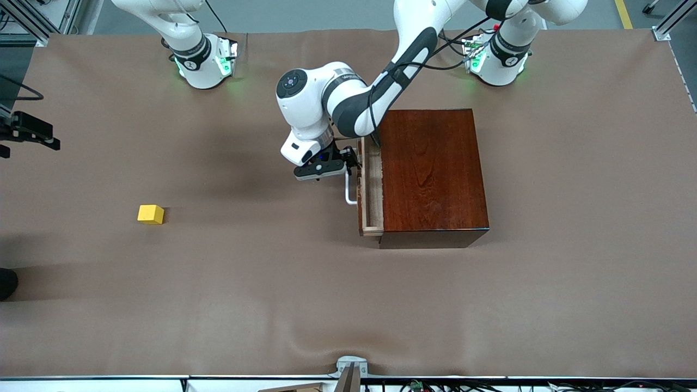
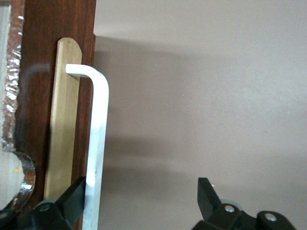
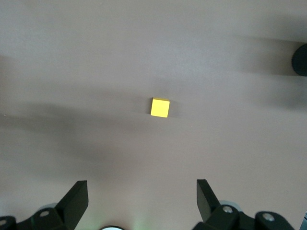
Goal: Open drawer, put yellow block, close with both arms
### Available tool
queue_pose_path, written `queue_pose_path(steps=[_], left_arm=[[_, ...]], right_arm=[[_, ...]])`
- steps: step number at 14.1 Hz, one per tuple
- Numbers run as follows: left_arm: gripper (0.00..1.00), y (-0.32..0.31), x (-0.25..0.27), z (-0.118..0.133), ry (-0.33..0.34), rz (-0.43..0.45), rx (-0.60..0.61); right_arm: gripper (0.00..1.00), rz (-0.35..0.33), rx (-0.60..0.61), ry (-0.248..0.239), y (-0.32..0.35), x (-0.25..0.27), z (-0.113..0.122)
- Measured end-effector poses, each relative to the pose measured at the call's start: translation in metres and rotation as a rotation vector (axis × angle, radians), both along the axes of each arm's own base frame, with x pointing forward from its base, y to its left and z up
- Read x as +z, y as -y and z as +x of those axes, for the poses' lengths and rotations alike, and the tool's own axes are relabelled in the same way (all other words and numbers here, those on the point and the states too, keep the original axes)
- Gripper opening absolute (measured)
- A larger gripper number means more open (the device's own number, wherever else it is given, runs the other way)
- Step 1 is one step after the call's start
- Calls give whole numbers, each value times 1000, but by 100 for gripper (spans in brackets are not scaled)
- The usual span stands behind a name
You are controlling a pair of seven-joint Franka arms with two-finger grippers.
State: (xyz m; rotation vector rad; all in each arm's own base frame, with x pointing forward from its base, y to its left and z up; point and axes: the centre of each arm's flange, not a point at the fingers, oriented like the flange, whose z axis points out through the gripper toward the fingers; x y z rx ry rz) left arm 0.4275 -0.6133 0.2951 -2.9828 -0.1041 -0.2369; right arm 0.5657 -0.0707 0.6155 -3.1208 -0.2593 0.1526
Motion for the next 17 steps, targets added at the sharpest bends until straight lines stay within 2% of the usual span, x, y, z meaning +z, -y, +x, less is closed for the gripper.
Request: queue_pose_path(steps=[6,13,15,17], left_arm=[[100,10,7,-3,8,-62,27],[100,21,18,-3,28,-149,59],[100,23,26,-1,25,-174,70],[100,24,53,7,34,-221,91]], right_arm=[[100,1,-17,-54,10,-32,14],[100,-2,-20,-115,14,-92,42],[100,-4,-25,-123,18,-111,50],[100,-8,-28,-111,21,-134,57]])
